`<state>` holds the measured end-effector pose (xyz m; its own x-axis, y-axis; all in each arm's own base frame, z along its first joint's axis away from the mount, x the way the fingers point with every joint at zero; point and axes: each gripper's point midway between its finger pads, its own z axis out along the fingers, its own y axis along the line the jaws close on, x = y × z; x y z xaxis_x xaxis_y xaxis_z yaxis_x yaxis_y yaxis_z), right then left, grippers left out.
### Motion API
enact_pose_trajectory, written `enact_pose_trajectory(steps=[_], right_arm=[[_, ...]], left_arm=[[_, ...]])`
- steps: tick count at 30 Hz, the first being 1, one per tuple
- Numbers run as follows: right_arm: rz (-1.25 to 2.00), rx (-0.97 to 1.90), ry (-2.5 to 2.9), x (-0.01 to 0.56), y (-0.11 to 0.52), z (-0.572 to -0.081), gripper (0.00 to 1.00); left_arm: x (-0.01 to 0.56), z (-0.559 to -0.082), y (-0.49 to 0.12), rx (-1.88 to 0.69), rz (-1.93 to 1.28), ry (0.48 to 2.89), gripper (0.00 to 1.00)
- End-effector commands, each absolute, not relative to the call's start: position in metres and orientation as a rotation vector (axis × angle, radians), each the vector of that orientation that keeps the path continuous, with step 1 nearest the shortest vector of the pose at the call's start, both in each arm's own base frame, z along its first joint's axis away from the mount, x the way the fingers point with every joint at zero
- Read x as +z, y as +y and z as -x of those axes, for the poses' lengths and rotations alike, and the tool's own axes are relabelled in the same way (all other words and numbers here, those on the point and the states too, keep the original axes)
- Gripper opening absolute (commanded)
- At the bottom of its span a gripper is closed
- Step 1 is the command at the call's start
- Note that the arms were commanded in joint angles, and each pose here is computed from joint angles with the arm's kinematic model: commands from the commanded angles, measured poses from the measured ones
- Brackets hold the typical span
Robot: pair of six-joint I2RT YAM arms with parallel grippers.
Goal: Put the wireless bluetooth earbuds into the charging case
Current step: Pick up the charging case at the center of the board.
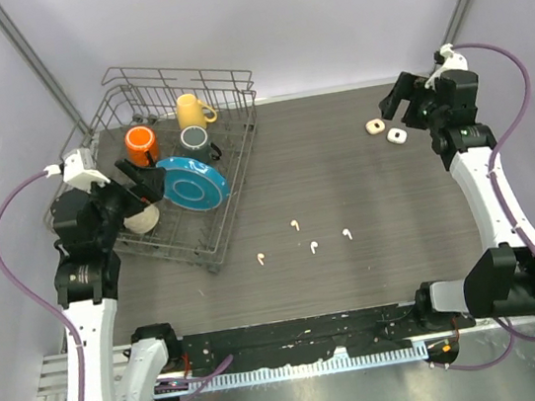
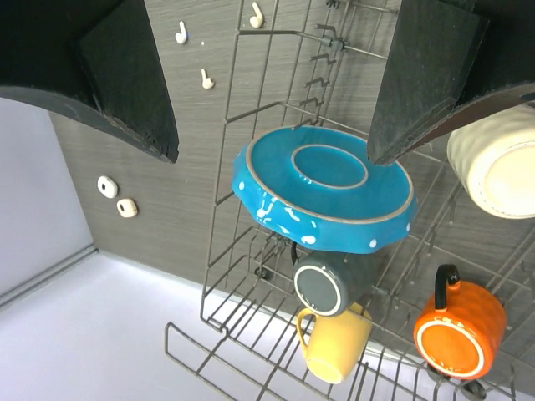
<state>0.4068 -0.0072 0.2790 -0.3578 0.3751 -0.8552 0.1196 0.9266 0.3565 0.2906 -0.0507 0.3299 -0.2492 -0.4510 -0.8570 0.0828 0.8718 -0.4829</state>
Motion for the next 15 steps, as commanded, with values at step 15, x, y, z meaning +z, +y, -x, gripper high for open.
enact_pose_trajectory(steps=[15], right_arm=[[-0.510, 0.170, 2.117, 0.226, -0.132, -0.485, 0.91]], left_arm=[[0.318, -0.244, -0.032, -0.284, 0.128, 1.882, 1.00]])
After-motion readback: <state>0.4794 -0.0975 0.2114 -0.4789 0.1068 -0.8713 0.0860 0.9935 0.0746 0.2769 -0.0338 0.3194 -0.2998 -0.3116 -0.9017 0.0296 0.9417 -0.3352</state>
